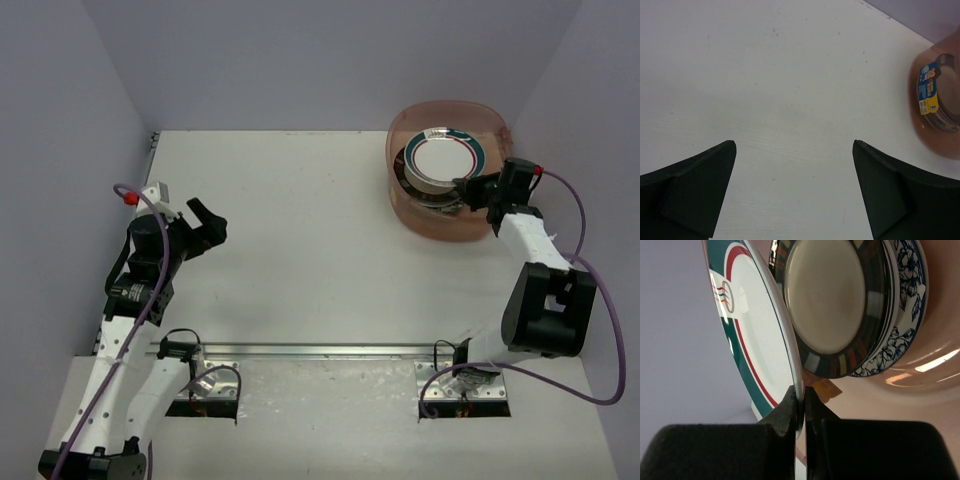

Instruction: Place the plates into the plastic bin on the countertop

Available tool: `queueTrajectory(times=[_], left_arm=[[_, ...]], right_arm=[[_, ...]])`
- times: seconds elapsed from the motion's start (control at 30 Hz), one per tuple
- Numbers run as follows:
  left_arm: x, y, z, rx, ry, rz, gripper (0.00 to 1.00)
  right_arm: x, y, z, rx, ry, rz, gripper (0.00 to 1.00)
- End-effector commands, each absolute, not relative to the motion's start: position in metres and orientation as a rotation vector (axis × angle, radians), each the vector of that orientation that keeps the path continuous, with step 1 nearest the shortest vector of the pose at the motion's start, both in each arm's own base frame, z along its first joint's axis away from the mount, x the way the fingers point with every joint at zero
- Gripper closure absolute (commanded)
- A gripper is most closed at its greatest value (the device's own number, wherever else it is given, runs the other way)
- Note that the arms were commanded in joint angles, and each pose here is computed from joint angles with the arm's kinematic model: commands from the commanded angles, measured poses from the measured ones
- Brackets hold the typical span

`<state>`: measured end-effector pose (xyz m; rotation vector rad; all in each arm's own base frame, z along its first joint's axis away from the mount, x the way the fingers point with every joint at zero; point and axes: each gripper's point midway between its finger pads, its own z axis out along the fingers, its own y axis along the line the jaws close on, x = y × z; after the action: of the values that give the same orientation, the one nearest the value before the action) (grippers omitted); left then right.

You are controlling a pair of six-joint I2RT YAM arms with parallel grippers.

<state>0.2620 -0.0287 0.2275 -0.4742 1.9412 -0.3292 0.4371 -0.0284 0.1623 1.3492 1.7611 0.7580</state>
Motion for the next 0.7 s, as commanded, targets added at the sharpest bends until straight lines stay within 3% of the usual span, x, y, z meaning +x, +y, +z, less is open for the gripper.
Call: queueTrajectory(times=[0.0, 0.2, 0.33, 0.47, 0.53, 0.57, 0.63, 0.67], left_arm=[[0.263, -0.028, 0.233, -0.447, 1.885, -0.326, 0.00], [0.263, -0.028, 0.236, -0.437, 1.878, -0.321, 0.00], [0.263, -0.027, 0.235, -0.442, 1.878, -0.322, 0.00], [0.264, -0.029, 0.234, -0.432, 1.879, -0.329, 0.00], [0.263, -0.029, 0.234, -0.429, 1.880, -0.331, 0.00], [0.263, -0.029, 0.234, -0.430, 1.881, -0.330, 0.00], [0.264, -0.029, 0.234, -0.428, 1.881, -0.330, 0.00], [0.264, -0.029, 0.234, -0.428, 1.883, -0.330, 0.00]], right_arm=[[0.472, -0.042, 0.226, 1.276, 1.534, 0.812, 0.99], [0.483, -0.039, 0.200, 1.336, 1.599, 0.757, 0.94], [0.492, -0.037, 0.189, 1.336, 1.635, 0.752, 0.81], [0.496, -0.037, 0.188, 1.315, 1.639, 0.723, 0.76], [0.495, -0.036, 0.186, 1.304, 1.649, 0.721, 0.63], [0.495, -0.034, 0.186, 1.302, 1.656, 0.725, 0.50], [0.494, -0.030, 0.185, 1.305, 1.675, 0.740, 0.02], [0.493, -0.029, 0.185, 1.304, 1.679, 0.748, 0.01]])
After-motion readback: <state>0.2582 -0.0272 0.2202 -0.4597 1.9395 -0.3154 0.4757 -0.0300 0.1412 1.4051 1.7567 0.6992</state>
